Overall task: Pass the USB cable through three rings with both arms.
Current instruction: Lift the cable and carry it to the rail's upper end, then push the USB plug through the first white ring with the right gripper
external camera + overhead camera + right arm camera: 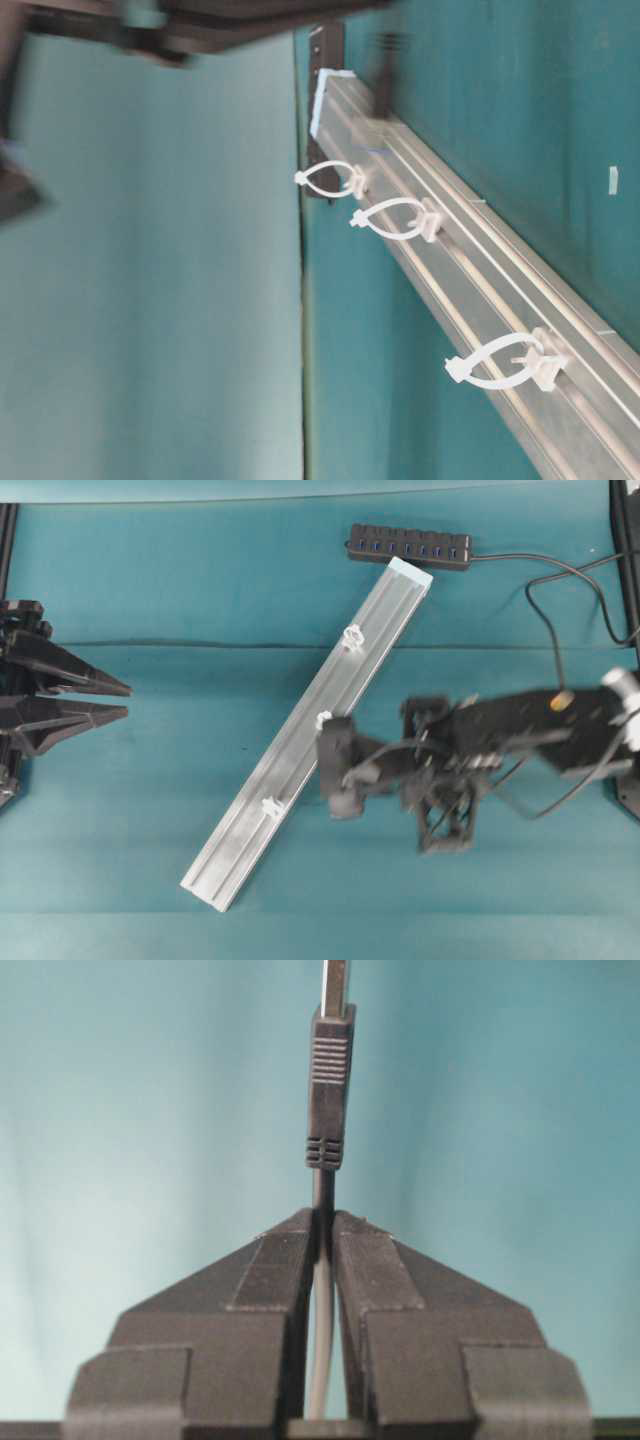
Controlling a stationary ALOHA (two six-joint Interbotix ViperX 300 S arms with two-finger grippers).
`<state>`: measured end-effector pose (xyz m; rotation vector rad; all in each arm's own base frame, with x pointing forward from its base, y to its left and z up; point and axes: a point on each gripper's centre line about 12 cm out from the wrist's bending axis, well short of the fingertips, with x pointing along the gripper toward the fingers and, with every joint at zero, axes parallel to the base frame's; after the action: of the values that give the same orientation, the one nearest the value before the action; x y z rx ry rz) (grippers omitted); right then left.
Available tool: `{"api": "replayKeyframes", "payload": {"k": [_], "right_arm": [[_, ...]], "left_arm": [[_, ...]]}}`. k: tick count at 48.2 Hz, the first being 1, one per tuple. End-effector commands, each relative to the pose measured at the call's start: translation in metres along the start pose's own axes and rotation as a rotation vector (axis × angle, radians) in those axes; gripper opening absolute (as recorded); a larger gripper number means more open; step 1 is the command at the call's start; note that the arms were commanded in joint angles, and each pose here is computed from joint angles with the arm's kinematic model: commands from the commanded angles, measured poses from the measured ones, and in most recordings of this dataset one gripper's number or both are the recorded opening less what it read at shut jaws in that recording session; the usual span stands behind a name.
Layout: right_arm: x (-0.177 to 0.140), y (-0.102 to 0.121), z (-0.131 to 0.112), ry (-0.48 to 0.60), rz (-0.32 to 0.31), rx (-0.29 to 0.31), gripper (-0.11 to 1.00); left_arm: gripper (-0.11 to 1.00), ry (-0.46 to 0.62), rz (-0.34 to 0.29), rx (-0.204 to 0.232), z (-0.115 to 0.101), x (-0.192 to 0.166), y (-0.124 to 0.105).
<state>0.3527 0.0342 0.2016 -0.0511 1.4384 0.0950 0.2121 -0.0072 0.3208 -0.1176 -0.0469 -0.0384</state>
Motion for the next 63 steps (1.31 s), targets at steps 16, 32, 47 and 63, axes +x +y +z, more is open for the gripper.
{"api": "replayKeyframes", "payload": {"k": [16,32,47,63], "right_arm": [[-0.089,-0.096,-0.017,-0.043,-0.216,-0.009,0.08],[-0.099,-0.151,-0.025,-0.034,-0.264,-0.107,0.08],[-0.095,-0.199,-0.031,-0.083,-0.352,-0.262,0.08],[-0.049,-0.217,-0.032,-0.027,-0.332,-0.397,0.08]], "left_arm": [[0.4,-0.048,-0.026,-0.007,0.017,-0.001,-0.006],[0.4,-0.034,-0.024,-0.021,0.02,-0.002,-0.007],[0.4,-0.069,-0.024,-0.044,0.035,-0.012,-0.007],[0.4,-0.045,-0.021,-0.079,0.033,-0.011,-0.007]]}}
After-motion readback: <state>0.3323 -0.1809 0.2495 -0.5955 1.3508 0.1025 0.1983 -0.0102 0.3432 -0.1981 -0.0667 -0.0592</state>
